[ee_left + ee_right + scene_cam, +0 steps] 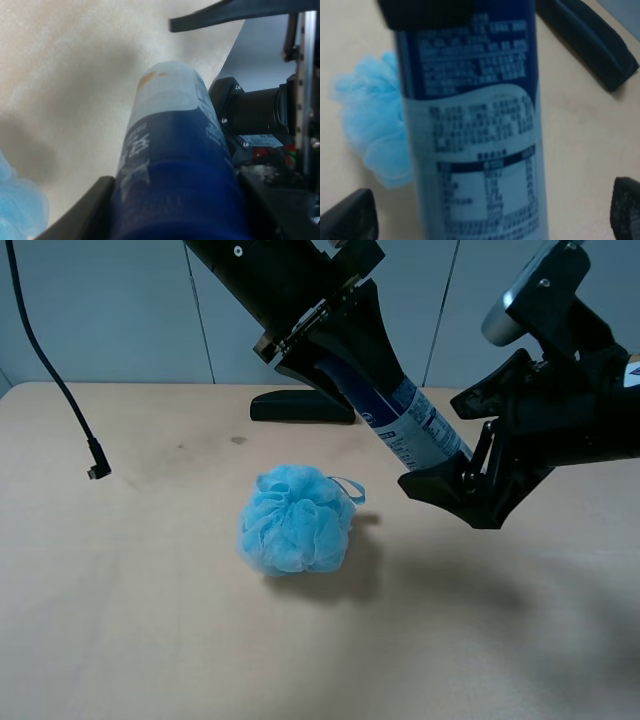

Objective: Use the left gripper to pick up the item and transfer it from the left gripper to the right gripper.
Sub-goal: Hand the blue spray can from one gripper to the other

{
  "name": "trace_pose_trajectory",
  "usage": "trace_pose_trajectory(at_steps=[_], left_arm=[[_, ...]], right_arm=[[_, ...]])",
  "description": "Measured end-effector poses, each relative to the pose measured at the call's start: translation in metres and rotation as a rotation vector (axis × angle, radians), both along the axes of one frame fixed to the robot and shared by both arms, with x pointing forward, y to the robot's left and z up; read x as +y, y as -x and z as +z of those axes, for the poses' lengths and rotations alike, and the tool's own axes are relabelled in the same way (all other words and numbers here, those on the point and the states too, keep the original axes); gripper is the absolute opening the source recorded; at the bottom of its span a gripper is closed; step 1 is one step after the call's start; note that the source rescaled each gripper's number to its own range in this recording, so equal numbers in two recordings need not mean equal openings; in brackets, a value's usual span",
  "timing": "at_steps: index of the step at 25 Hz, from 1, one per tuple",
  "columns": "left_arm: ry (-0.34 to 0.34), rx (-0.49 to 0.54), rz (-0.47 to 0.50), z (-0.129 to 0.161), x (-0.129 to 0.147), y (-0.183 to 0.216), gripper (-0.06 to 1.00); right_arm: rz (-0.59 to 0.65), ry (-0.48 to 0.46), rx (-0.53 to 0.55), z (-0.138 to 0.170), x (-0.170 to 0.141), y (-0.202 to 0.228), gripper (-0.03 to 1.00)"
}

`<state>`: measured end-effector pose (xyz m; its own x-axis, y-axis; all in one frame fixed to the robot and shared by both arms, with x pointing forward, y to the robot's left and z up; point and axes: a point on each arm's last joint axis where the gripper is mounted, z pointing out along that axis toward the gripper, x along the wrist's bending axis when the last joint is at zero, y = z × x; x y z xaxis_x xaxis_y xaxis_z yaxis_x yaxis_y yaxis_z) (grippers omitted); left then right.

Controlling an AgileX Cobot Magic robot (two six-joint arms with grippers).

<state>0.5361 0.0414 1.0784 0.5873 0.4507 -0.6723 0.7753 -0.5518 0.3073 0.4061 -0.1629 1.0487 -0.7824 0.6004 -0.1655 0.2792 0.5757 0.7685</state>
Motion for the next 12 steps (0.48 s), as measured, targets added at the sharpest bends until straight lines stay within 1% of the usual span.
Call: trace_pose_trajectory(at_steps=[7,12], left_arm=[[0.002,-0.004,0.002,0.0,0.0,0.0,0.0],[0.003,-0.007,0.001,0.0,0.0,-0.001,0.0]], right_arm=[[-0.021,0.009,0.032,-0.013,0.007,-0.011,1.0],[-0.024,0.007,0.039,-0.014,0.008,-0.012,1.0]])
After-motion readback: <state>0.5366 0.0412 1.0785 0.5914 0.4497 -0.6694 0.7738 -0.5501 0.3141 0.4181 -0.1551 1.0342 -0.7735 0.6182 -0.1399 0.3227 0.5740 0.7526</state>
